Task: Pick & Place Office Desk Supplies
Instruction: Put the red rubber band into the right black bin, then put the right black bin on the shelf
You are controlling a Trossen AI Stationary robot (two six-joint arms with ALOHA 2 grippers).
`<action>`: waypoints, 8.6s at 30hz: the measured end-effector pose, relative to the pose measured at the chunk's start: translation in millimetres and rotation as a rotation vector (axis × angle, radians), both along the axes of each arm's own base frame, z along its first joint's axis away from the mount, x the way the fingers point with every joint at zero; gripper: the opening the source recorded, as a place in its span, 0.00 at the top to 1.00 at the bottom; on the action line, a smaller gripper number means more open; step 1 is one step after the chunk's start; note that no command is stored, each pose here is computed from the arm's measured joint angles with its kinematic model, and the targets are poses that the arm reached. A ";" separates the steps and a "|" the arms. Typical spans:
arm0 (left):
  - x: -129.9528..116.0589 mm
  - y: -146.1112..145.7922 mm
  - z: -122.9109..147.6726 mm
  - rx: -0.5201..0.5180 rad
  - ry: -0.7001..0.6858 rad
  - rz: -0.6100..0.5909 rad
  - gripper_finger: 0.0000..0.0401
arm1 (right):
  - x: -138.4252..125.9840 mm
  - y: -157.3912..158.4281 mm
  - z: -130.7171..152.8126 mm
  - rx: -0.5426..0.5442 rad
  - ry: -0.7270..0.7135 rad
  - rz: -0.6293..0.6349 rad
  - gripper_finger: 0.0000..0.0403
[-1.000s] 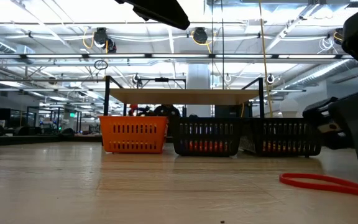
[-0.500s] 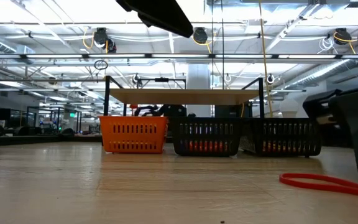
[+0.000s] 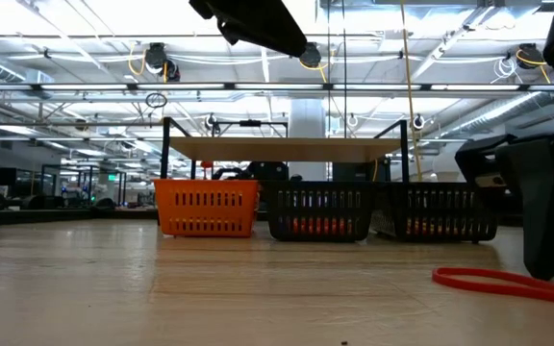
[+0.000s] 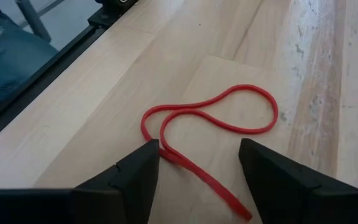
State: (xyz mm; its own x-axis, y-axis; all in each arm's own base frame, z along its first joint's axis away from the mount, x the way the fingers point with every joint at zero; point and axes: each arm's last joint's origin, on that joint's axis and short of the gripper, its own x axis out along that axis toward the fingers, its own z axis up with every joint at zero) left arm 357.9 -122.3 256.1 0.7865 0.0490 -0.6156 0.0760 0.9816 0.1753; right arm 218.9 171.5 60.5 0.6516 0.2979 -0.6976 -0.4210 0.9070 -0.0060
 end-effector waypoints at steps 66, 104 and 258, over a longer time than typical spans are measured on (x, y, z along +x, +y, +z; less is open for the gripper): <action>-0.1 0.8 -0.7 -0.095 0.004 0.069 0.78 | -33.2 -63.8 175.0 -0.132 -0.584 -0.441 1.00; 4.6 10.2 1.1 -0.145 -0.024 0.127 0.78 | -33.8 -86.0 163.1 -0.126 -0.519 -0.808 1.00; -28.9 -33.3 44.6 0.024 0.057 0.308 0.78 | 27.8 -253.6 266.9 -0.424 0.202 -0.511 1.00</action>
